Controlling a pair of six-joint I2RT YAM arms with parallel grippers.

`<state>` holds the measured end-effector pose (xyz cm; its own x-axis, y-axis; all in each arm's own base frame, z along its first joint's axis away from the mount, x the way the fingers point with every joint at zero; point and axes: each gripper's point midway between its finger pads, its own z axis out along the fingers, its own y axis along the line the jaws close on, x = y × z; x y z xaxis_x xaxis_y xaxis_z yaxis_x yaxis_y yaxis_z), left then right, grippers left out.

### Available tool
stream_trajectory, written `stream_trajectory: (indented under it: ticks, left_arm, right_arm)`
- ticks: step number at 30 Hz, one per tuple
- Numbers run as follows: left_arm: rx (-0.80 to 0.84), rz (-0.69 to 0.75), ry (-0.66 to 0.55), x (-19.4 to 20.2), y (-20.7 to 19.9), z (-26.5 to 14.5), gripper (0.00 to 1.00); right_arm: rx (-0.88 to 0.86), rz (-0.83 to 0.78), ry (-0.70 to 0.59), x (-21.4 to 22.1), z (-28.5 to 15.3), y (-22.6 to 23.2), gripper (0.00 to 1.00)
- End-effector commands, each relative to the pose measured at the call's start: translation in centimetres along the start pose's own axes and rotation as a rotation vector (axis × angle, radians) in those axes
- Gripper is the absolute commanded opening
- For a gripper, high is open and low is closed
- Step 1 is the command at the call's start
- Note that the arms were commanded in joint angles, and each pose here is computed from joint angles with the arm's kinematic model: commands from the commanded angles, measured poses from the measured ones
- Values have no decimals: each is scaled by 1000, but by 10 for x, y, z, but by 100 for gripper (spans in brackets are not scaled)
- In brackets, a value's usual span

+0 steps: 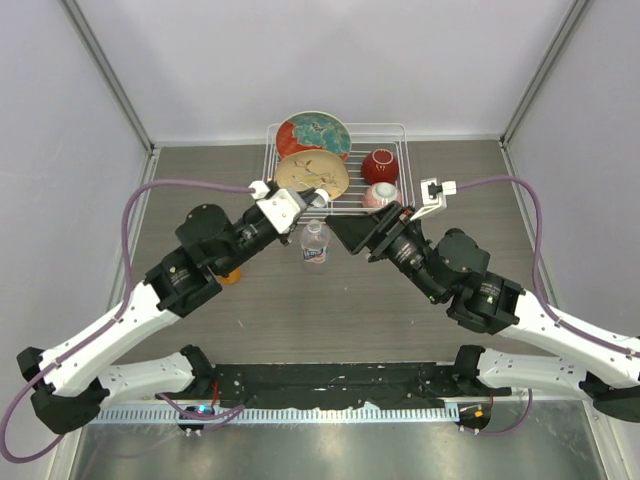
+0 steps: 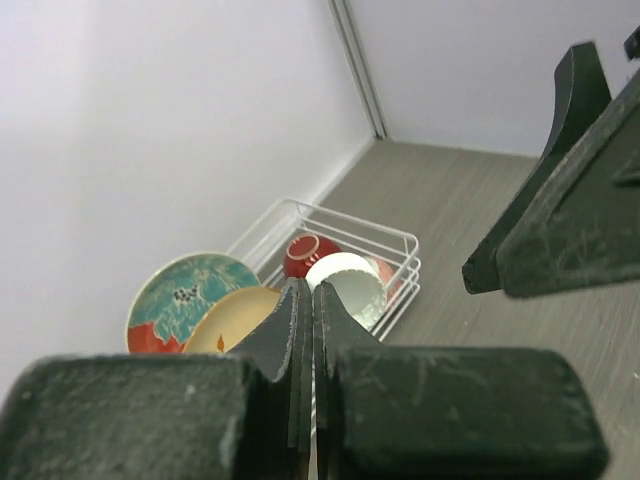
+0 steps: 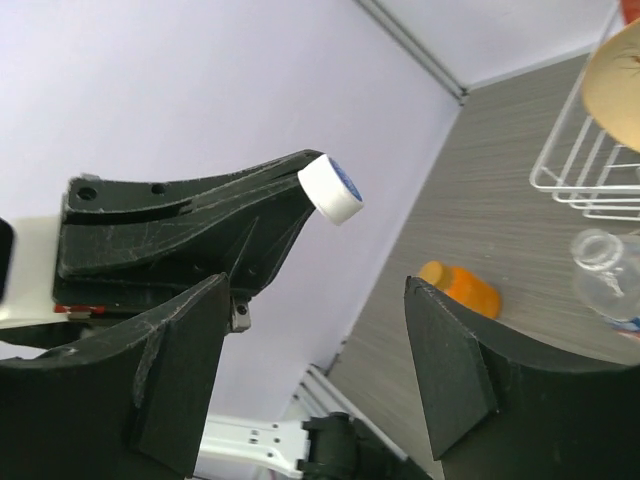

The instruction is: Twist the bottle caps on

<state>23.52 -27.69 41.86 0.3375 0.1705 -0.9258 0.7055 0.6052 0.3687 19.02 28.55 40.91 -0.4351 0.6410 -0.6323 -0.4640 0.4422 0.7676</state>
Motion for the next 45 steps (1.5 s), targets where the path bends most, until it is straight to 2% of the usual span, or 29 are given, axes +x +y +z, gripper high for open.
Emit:
stream_trajectory:
  ticks: [1, 7, 20, 32, 45]
  left_arm:
    - [-105, -14, -221, -46, 21, -13, 0]
    - [-139, -32, -287, -53, 26, -30, 0]
    - [-90, -51, -255, -20, 7, -39, 0]
    - [-16, -45, -263, -12, -11, -32, 0]
    - [3, -12, -244, 0, -19, -27, 0]
  right_arm:
    - [-187, 186, -49, -25, -10, 42, 77]
    - [-164, 374, -54, -21, -1, 23, 73]
    - [-281, 549, 10, -2, 30, 15, 71]
    - [-309, 583, 57, 6, 49, 16, 68]
    - [-339, 572, 82, 6, 52, 21, 48]
